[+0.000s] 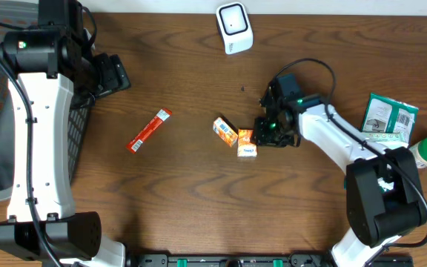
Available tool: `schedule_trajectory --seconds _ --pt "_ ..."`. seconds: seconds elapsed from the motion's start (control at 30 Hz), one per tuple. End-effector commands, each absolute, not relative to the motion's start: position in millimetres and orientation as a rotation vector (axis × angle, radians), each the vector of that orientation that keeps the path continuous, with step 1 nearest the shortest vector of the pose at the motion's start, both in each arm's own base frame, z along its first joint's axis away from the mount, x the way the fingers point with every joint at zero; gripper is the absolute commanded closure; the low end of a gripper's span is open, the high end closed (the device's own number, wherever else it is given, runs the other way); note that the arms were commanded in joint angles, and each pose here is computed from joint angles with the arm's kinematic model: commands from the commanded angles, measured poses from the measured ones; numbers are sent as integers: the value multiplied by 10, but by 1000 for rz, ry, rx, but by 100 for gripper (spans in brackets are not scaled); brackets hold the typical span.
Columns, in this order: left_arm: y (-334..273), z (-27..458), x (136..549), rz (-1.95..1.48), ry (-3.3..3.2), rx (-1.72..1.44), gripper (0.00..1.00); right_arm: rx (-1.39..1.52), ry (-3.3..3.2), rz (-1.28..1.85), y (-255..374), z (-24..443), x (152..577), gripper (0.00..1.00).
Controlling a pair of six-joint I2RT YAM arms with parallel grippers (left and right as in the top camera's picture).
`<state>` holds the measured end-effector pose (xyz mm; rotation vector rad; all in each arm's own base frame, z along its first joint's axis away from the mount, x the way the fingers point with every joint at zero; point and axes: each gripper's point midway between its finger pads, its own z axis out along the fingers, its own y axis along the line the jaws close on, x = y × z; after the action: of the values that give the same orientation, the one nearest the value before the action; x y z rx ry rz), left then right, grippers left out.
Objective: Scan the item barcode
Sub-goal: 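Grasp the first orange tissue pack with the right gripper, then lift the tissue pack up to the white scanner with the right gripper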
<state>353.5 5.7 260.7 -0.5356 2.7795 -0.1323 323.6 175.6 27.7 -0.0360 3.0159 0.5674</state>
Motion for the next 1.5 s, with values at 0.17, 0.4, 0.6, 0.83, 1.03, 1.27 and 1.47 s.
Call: schedule_trajectory --seconds 0.17,0.4,0.6,0.83,1.03,1.27,1.47 --pt "61 2614 3507 -126 2785 -518 13 59 3031 564 1742 103 3146 73" --pt "61 2614 3507 -126 2785 -518 14 51 3003 582 1751 17 3146 75" --pt "61 2614 3507 -126 2785 -518 14 13 2983 582 1751 23 3185 85" --pt "61 2614 3507 -126 2785 -518 14 55 2951 625 1617 92 3290 99" --pt "61 2614 3507 -126 2785 -518 13 -59 2833 617 1531 541 3381 99" --pt "61 2614 3507 -126 2785 -519 14 -31 2756 198 986 1444 3339 99" --pt "61 2614 3507 -126 2785 -518 14 19 2716 -41 654 2301 3297 99"
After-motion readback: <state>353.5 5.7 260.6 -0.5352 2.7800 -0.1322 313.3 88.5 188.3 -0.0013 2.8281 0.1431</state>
